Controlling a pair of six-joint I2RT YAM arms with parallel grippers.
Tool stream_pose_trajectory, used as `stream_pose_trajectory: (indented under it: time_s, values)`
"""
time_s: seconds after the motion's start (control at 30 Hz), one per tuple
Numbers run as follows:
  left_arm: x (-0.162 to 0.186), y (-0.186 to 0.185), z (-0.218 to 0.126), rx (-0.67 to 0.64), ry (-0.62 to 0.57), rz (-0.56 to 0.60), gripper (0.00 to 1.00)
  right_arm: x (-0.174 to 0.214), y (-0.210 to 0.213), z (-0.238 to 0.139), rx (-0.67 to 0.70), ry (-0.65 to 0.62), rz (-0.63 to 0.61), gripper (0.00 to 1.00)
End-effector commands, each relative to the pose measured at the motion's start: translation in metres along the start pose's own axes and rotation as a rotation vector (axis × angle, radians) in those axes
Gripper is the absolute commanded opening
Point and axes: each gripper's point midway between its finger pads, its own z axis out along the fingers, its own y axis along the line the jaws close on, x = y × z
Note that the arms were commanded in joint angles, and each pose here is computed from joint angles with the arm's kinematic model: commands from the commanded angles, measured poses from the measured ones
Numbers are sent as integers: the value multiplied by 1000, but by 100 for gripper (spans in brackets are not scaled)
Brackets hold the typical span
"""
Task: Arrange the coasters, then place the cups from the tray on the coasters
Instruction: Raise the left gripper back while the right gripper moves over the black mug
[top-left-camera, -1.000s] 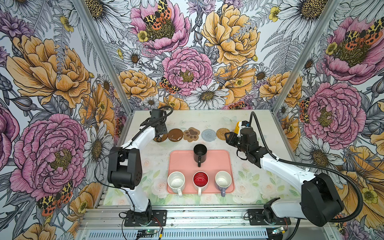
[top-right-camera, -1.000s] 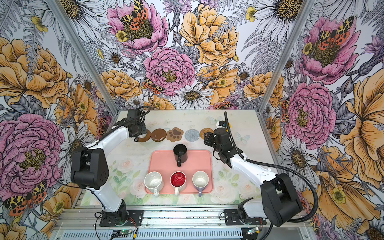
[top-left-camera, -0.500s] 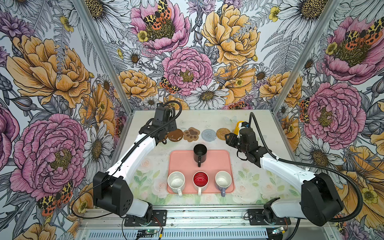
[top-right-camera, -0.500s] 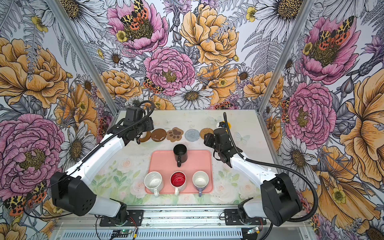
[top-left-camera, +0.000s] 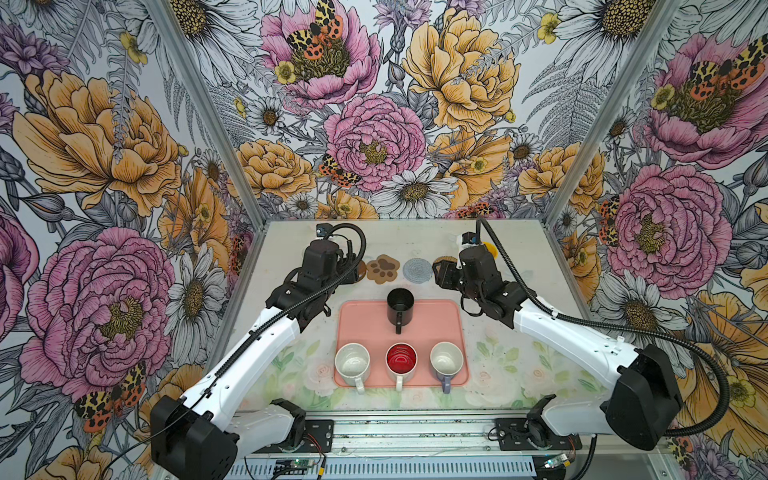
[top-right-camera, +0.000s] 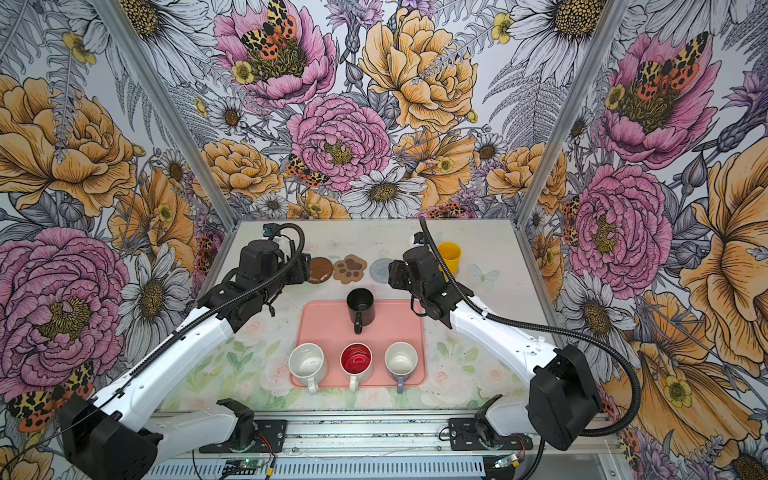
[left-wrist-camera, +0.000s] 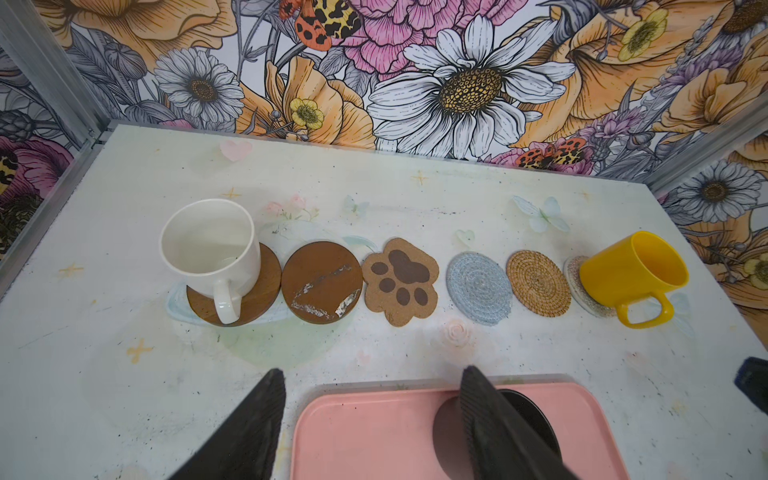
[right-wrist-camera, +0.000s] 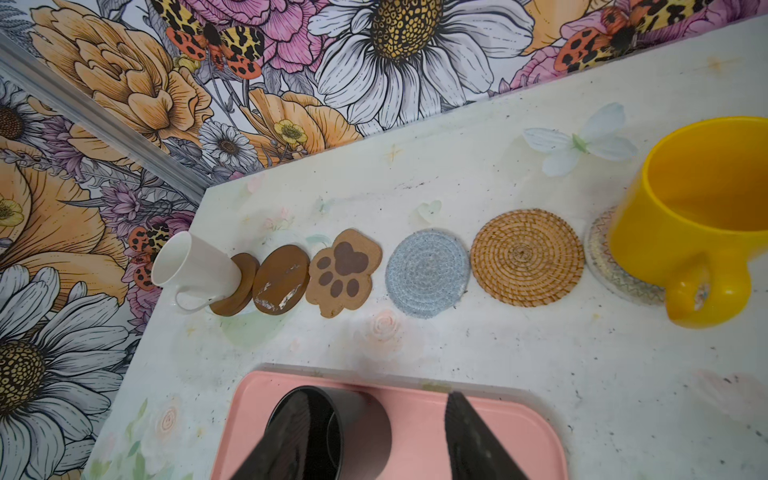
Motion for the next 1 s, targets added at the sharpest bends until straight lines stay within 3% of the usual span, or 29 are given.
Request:
stream_pose_trajectory:
  time_s: [0.0, 0.33, 0.43, 0.97]
  values:
    - [-12, -7, -17, 70, -103, 16, 70, -7, 4, -16, 51, -7, -73, 55]
    - [-9, 19, -44, 60, -222, 13, 76, 23, 45, -8, 44, 107, -183, 55]
    - [-4, 17, -39, 94, -198, -2, 76, 35, 61, -9, 14, 140, -218, 55]
    - [5, 8, -7, 139, -133, -30, 77, 110, 60, 3, 70, 358, -243, 57]
